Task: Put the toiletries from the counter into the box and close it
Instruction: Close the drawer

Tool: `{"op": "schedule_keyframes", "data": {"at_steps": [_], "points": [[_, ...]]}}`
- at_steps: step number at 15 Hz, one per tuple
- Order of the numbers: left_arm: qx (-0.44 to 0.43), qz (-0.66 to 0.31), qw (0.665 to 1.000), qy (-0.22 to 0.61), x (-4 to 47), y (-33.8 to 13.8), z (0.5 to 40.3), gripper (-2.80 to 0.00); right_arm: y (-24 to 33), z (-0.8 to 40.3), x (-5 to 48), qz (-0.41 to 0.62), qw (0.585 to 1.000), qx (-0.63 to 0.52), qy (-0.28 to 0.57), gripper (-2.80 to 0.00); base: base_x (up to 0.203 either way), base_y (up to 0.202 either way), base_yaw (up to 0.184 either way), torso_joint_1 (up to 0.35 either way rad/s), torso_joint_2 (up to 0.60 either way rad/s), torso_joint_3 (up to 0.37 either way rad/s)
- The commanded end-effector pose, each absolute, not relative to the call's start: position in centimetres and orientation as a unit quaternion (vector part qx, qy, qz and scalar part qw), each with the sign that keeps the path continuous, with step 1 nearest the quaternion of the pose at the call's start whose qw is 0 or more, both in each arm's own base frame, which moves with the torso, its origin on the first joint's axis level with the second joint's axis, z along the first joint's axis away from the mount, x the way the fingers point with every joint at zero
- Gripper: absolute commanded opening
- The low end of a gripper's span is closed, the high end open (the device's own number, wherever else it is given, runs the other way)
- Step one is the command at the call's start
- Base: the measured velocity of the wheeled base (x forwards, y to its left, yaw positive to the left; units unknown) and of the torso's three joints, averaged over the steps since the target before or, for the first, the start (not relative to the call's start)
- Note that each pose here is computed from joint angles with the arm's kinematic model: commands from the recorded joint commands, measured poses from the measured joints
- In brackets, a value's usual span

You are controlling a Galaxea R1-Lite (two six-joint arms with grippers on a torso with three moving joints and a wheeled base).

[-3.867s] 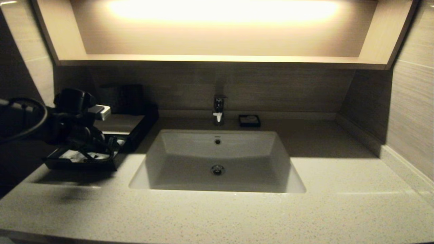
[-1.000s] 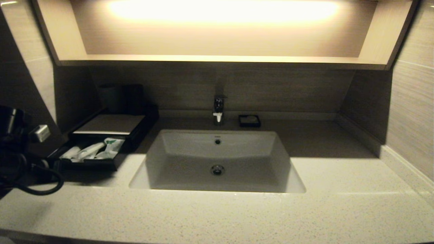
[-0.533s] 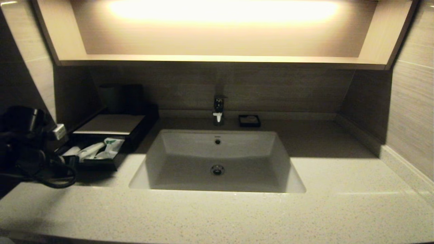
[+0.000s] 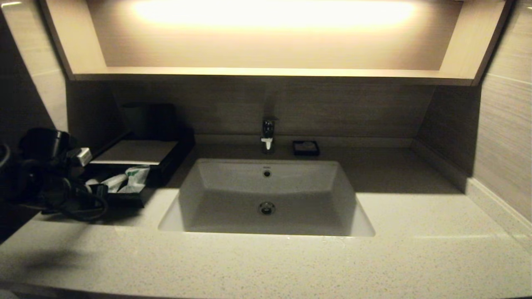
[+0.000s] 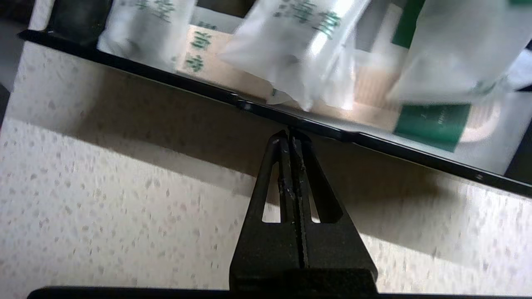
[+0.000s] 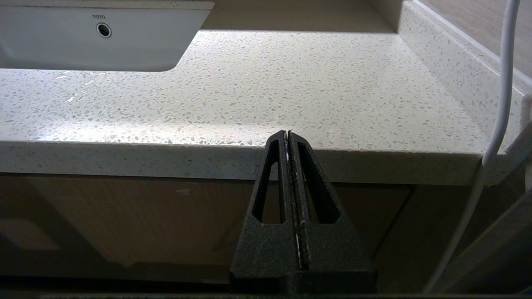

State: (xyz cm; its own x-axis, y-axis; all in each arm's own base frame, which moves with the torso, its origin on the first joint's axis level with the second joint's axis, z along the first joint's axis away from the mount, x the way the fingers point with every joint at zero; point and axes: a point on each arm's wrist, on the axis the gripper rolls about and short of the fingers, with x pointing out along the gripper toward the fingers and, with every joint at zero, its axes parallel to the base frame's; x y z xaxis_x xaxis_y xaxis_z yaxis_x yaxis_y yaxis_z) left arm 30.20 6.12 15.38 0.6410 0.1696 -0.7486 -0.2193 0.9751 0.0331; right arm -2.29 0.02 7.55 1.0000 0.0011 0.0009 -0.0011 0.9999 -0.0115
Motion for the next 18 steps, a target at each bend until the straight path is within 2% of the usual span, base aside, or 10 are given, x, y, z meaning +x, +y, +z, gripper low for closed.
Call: {"op": "schedule_keyframes", "data": {"at_steps": [1, 18], "points": [[-0.032, 0.107, 0.904, 0.413, 31.2, 6.2, 14.9, -2.80, 0.0, 7.5, -2.3, 0.001, 1.000, -0.006, 0.001, -2.80, 0.000, 0.000, 0.000, 0.000, 0.00, 0.000], [-0.043, 0.092, 0.916, 0.389, 35.2, 4.5, 15.2, -2.80, 0.0, 7.5, -2.3, 0.001, 1.000, -0.006, 0.000, -2.80, 0.000, 0.000, 0.000, 0.000, 0.00, 0.000]]}}
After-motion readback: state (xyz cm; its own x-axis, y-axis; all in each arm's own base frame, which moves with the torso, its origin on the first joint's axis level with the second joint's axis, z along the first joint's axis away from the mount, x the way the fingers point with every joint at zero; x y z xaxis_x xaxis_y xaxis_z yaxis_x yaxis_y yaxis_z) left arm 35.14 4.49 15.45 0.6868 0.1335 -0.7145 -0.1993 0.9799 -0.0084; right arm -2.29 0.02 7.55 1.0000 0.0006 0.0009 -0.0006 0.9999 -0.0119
